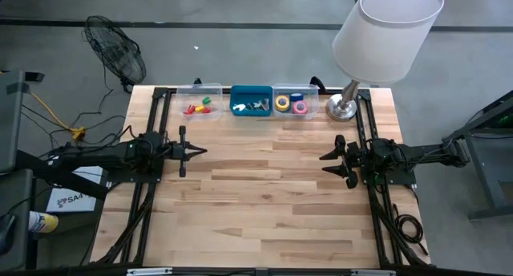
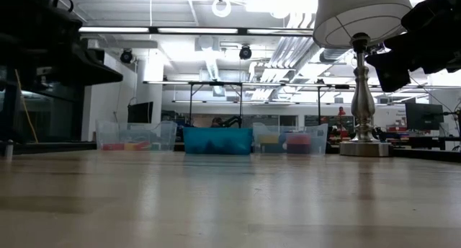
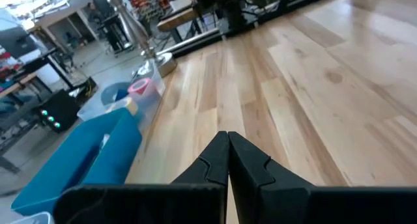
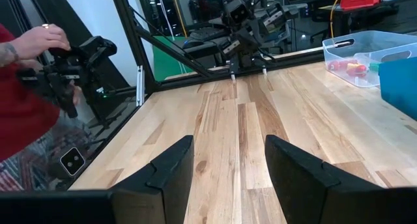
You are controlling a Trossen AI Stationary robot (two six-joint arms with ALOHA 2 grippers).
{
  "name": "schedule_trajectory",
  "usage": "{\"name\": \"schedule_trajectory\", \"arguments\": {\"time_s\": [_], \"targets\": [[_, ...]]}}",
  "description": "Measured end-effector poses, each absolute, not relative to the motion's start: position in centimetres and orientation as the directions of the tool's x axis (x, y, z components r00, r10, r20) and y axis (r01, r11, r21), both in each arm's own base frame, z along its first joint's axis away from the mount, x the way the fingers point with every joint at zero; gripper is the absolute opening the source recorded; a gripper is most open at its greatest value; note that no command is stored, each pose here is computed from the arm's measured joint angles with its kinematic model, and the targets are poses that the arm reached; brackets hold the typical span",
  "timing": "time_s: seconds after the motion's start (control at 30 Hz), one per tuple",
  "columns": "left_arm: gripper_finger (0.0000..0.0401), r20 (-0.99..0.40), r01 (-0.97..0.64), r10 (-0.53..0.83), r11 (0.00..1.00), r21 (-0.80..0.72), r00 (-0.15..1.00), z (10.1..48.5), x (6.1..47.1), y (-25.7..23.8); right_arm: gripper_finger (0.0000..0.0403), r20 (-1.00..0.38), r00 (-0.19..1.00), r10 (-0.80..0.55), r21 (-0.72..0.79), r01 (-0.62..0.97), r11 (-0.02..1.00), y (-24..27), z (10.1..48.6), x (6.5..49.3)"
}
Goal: Pick and place Stapler, Stapler remover, tape
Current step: Return to Home Position
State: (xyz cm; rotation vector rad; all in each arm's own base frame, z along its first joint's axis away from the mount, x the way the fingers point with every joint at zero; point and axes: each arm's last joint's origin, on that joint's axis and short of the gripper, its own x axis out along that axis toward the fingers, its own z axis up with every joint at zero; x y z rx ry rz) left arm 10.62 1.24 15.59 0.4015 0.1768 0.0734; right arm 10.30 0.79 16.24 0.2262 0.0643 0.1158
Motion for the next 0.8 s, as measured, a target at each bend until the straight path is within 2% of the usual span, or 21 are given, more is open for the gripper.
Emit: {"name": "schedule_trajectory", "arguments": {"time_s": [0.8], "targets": [[0.0001,-0.148,-0.047,0.114,0.917,0.397,0.982,15.60,10.56,1.30,0.0181,-0.051,0.991,0.121,0.227,-0.107,0.968,0.79,16.23,10.31]]}}
